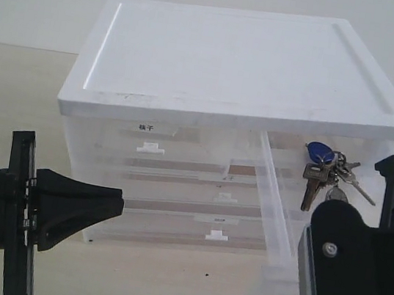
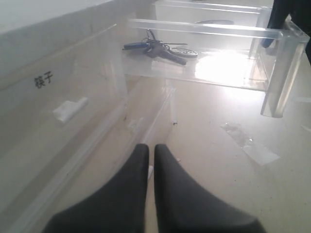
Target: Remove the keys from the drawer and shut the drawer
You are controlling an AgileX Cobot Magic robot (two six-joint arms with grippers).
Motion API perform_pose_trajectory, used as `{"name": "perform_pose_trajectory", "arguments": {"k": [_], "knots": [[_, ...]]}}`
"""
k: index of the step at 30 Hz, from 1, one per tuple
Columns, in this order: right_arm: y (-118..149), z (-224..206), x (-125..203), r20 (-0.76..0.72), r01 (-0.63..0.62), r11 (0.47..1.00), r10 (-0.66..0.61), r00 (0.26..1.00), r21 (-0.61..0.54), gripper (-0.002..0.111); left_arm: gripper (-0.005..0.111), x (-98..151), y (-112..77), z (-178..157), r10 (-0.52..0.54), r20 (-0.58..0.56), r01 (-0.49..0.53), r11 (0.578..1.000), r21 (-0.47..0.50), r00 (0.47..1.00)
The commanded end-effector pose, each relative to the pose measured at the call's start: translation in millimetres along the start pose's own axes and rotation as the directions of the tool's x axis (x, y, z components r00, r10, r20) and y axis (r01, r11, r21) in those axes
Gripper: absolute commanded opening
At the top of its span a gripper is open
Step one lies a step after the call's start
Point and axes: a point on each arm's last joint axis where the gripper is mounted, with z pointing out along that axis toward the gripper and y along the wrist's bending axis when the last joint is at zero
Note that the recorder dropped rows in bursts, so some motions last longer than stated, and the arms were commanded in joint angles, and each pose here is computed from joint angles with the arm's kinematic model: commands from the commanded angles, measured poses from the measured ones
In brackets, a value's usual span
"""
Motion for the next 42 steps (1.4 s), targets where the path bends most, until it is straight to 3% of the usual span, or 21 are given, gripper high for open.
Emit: {"name": "perform_pose_trajectory", "arguments": {"k": [1, 5, 8, 14, 22, 26, 28, 30, 32, 42], "knots": [[-3, -1, 10, -0.096, 0.002, 0.999, 0.002, 0.995, 0.037, 0.019, 0.004, -1, -0.8, 1, -0.002, 0.01, 0.001, 1.0, 0.009, 1.0], [-6, -1, 11, -0.104, 0.002, 0.998, 0.005, 0.995, 0.066, 0.045, 0.004, -1, -0.8, 1, -0.002, 0.01, 0.001, 1.0, 0.009, 1.0], [-5, -1, 9, -0.076, -0.021, 0.998, 0.026, 0.997, 0.059, 0.053, 0.004, -1, -0.8, 1, -0.002, 0.01, 0.001, 1.0, 0.009, 1.0], [-7, -10, 10, -0.059, -0.054, 0.996, 0.058, 0.997, 0.069, 0.054, 0.004, -1, -0.8, 1, -0.002, 0.01, 0.001, 1.0, 0.009, 1.0], [-18, -59, 10, 0.178, -0.233, 0.964, 0.209, 0.962, 0.131, 0.054, 0.004, -1, -0.8, 1, -0.002, 0.01, 0.001, 1.0, 0.009, 1.0], [-22, -67, 7, 0.327, -0.469, 0.876, 0.415, 0.849, 0.108, 0.054, 0.004, -1, -0.8, 1, -0.002, 0.01, 0.001, 1.0, 0.009, 1.0], [-27, -67, 8, 0.35, -0.607, 0.788, 0.543, 0.764, 0.103, 0.054, 0.004, -1, -0.8, 1, -0.002, 0.01, 0.001, 1.0, 0.009, 1.0], [-35, -62, 11, 0.345, -0.762, 0.632, 0.69, 0.636, 0.14, 0.054, 0.004, -1, -0.8, 1, -0.002, 0.01, 0.001, 1.0, 0.009, 1.0], [-41, -56, 12, 0.331, -0.816, 0.544, 0.746, 0.578, 0.198, 0.054, 0.004, -1, -0.8, 1, -0.002, 0.01, 0.001, 1.0, 0.009, 1.0], [-53, -17, -12, 0.283, -0.866, 0.439, 0.822, 0.494, 0.239, 0.054, 0.004, -1, -0.8, 1, -0.002, 0.01, 0.001, 1.0, 0.009, 1.0]]}}
